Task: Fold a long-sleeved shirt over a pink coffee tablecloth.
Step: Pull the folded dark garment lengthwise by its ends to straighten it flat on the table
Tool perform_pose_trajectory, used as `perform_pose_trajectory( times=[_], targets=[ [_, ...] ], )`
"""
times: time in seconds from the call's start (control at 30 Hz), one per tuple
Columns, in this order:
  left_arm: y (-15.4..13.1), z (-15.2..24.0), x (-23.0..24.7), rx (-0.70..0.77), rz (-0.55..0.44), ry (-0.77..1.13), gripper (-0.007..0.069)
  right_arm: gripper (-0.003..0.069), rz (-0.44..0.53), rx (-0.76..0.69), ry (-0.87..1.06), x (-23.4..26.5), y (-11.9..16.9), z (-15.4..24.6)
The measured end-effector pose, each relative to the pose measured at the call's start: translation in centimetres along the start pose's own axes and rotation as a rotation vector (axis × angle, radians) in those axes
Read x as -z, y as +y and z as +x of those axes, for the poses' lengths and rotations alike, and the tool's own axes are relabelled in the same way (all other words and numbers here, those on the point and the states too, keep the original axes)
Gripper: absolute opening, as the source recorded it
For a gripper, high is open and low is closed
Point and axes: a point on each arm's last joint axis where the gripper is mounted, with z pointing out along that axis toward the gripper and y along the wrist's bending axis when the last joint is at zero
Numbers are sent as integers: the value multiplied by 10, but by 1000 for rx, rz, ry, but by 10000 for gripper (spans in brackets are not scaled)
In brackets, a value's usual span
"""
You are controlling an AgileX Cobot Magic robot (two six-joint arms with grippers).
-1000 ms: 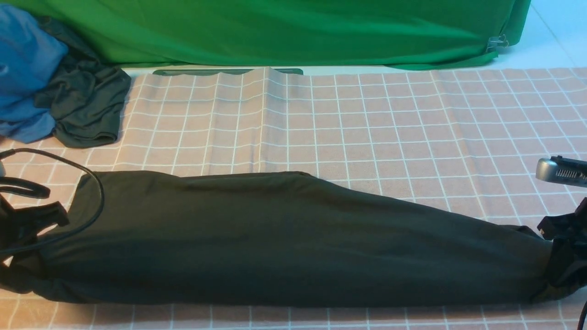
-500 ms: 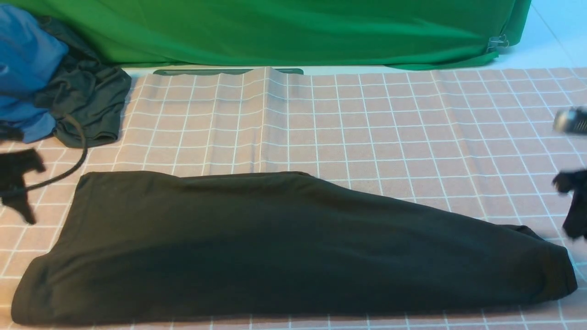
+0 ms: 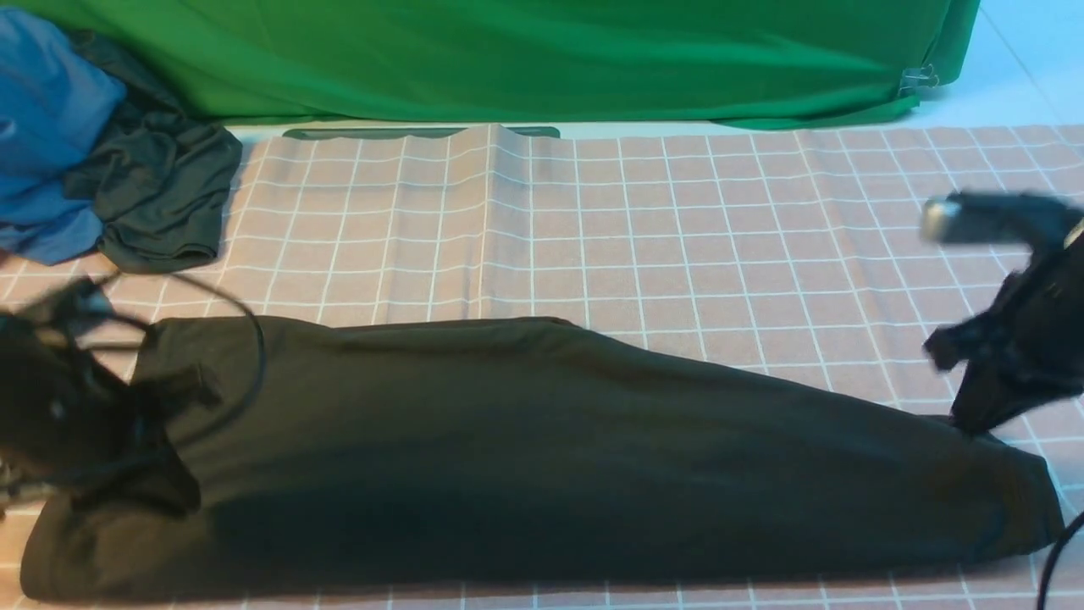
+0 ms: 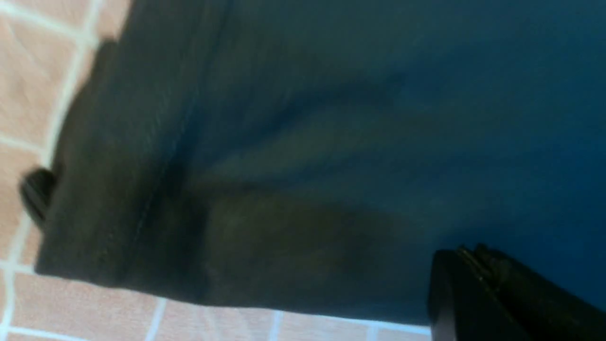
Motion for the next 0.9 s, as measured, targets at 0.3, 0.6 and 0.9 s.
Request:
perform_pose_trajectory(
  times=[0.3,0.6,0.9],
  targets=[
    [26,15,-18,52,-200,4,13,38,142,6,116,-50,-19,27],
    [30,20,-11,65,-263,44,13,53,187,-16,92,-50,-23,28],
    [11,10,41,57,-126,-266,13,65,134,-52,-150,-2,-9,31]
  ],
)
